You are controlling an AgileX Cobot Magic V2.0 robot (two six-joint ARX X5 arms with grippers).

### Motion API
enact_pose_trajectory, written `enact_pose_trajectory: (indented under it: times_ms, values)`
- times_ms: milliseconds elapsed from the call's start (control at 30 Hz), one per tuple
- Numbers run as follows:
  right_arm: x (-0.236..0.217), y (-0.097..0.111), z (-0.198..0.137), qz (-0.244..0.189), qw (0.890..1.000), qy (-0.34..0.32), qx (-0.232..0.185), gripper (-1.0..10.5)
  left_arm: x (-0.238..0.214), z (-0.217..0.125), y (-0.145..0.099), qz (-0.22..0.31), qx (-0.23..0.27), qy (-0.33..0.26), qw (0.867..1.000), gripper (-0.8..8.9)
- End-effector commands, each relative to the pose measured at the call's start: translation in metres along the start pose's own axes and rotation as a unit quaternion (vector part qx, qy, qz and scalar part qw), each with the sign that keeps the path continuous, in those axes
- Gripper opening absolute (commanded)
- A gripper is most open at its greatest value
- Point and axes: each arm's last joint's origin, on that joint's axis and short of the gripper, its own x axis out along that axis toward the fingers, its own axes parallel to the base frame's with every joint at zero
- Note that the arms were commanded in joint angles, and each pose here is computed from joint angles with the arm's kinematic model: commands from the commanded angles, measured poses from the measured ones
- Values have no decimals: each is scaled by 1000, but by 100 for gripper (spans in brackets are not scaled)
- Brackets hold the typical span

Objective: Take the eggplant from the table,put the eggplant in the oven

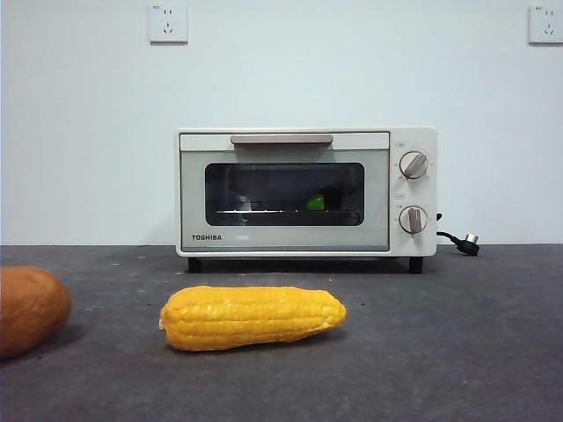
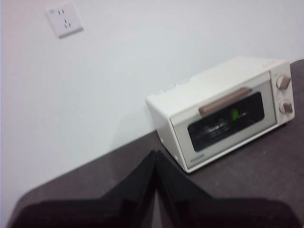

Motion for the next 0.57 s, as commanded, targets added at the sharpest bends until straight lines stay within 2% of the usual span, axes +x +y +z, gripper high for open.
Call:
enact_pose_trajectory:
  times_ms: [33, 300, 567]
  values:
    - [0, -1, -2, -3, 1000, 12, -2, 1, 13, -31, -6, 0, -39, 6, 999, -4]
    - [0, -1, -2, -3, 1000, 12, -2, 1, 39, -107, -24, 9, -120, -8, 993, -4]
    - [0, -1, -2, -3, 1000, 12, -2, 1, 55, -152, -32, 31, -158, 45, 986, -3]
